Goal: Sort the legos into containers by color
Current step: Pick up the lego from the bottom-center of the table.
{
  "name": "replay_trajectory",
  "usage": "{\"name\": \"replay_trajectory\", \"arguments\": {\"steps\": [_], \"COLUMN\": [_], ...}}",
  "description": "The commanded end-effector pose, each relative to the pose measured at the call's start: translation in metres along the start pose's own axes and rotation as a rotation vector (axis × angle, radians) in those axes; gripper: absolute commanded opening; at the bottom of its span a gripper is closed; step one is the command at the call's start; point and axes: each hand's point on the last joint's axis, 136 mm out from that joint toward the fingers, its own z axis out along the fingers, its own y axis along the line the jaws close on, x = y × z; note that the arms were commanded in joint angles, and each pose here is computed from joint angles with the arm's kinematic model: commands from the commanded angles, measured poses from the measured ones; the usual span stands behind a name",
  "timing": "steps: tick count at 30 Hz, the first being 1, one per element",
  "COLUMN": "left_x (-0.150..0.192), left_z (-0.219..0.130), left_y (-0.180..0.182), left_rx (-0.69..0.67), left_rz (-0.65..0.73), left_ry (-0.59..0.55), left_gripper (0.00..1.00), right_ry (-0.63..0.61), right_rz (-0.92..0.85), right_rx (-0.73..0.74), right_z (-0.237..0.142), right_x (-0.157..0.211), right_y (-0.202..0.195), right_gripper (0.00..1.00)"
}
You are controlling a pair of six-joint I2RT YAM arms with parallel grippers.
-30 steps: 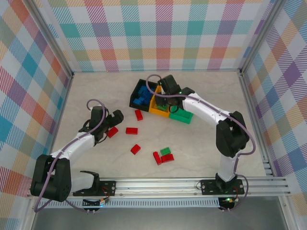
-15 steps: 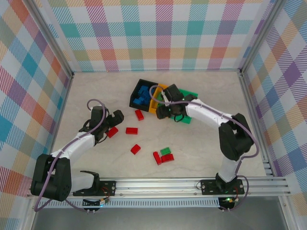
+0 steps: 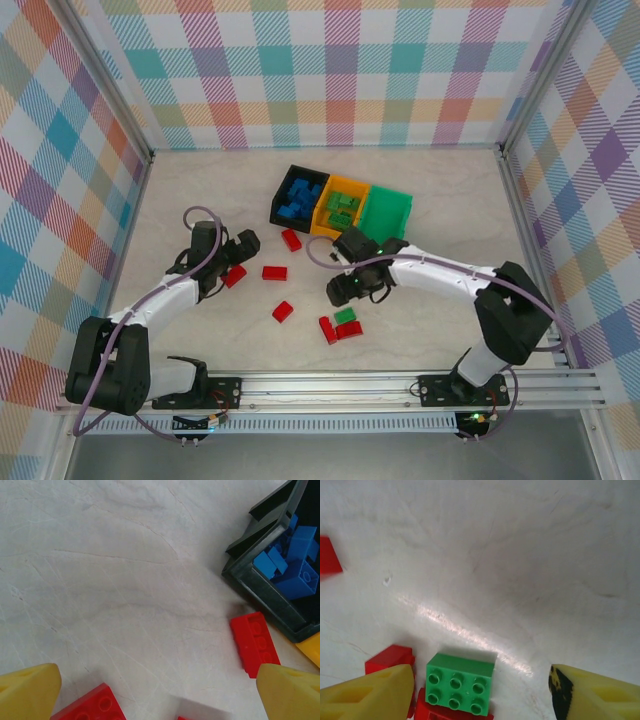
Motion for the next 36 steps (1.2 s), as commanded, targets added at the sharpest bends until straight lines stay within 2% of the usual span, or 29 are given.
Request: {"name": "replay_trajectory", "arguments": {"steps": [1,6,18,25,28,32,36], "left_x": [-0.009,-0.009,-0.009,-0.008,-0.009,-0.009,-0.011], "left_z": [-0.004,-0.005,-0.004,-0.004,-0.005,-0.006,-0.007], "left_y": [0.001,0.000,-0.002,-0.002,0.000,0.000,-0.001], "left_rx": [0.007,0.009,0.017,0.020,0.005,0.009,0.010], "left_rz": [0.004,0.007,0.005,0.002,0.006,0.007,0.007], "left_ry": [-0.036,-0.035,-0.029,-0.027,-0.030,-0.031,-0.037], "left_gripper": [1.00,1.00,1.00,1.00,1.00,1.00,1.00], "right_ry": [0.060,0.116,0.185,0.183,0.193,0.170,0.139], "right_rz": [-0.013,-0.041,-0.032,-0.007,-0.001,-0.005,-0.013], "right_rx": [0.043,0.059,0.119,0.049,0.088,0.104,0.123], "right_z": [0.011,0.024,0.030,0.039,0.045,0.043,0.034], "right_x": [0.018,0.030,0.053,0.052,0.052,0.050,0.043], "right_y": [0.005,0.014,0.006,0.021,0.015,0.012,0.009], "right_gripper": [0.75,0.75,0.75,0.74,0.70,0.56,0.52]}}
